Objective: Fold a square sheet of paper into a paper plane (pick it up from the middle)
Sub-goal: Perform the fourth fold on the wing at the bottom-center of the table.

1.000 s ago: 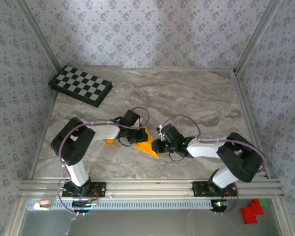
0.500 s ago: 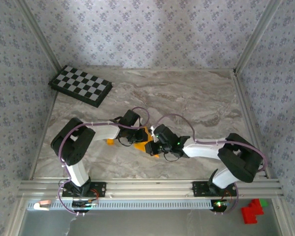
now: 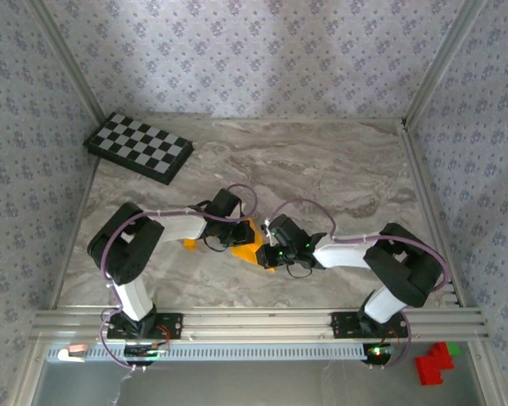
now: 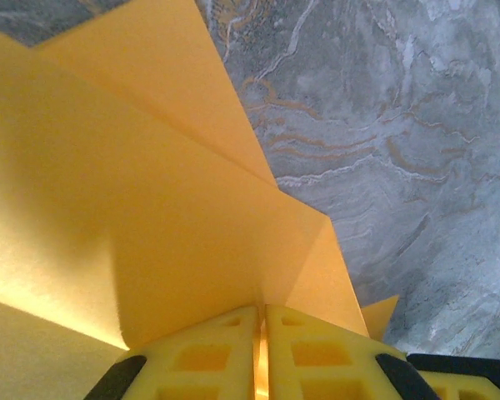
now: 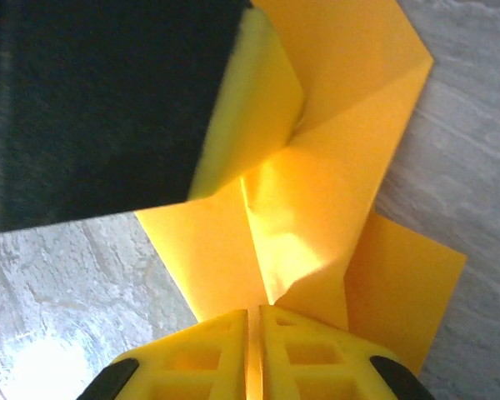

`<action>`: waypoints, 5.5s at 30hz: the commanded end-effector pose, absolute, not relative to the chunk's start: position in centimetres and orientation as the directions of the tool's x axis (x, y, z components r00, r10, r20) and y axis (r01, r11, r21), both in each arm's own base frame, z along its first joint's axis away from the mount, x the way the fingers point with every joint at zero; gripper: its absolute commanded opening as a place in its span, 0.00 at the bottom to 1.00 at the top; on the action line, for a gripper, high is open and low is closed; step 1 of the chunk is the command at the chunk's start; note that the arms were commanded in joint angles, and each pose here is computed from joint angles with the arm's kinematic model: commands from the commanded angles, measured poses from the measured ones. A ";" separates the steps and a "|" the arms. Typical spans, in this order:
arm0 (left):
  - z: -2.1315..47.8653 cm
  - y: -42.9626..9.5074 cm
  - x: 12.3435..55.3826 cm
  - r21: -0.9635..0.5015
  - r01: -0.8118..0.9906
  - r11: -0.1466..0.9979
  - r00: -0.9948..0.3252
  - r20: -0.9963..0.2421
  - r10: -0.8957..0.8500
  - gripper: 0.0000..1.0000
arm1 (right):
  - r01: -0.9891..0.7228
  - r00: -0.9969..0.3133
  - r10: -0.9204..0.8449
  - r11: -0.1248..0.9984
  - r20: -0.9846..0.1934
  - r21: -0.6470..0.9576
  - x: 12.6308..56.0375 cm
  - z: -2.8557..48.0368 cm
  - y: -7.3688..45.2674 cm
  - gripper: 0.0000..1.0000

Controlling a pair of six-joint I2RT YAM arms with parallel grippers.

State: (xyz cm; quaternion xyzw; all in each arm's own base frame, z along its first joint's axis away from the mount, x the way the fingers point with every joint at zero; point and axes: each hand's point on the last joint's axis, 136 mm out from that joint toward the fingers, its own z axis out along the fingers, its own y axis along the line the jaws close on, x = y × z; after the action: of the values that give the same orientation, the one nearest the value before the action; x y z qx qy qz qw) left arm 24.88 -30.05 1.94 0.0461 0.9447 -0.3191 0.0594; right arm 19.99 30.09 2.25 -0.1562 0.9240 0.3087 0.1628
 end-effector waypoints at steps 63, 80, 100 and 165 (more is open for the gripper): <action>-3.0 -27.2 24.2 -0.458 0.087 0.885 -0.996 -0.062 0.066 0.09 | -0.382 -0.886 -0.120 0.734 -0.447 0.561 17.1 7.7 26.6 0.08; -2.7 -27.5 24.2 -0.463 0.092 0.882 -0.996 -0.061 0.072 0.10 | -0.398 -0.898 -0.156 0.685 -0.411 0.610 21.5 4.8 32.4 0.10; -2.9 -27.4 24.1 -0.456 0.097 0.885 -0.995 -0.059 0.078 0.10 | -0.323 -0.937 -0.185 0.782 -0.297 0.533 19.9 -0.1 28.5 0.08; 4.9 -31.4 22.4 -0.602 0.167 0.781 -0.986 -0.116 0.121 0.05 | -0.107 -0.985 -0.016 0.844 -0.174 0.525 17.6 -2.5 23.3 0.04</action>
State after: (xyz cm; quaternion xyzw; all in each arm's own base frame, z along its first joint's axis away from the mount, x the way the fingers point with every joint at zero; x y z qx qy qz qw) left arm 23.70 -31.78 5.41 0.0778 0.9414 -0.3237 0.0548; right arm 20.24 27.11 1.91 -0.0649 0.9200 0.3603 0.1401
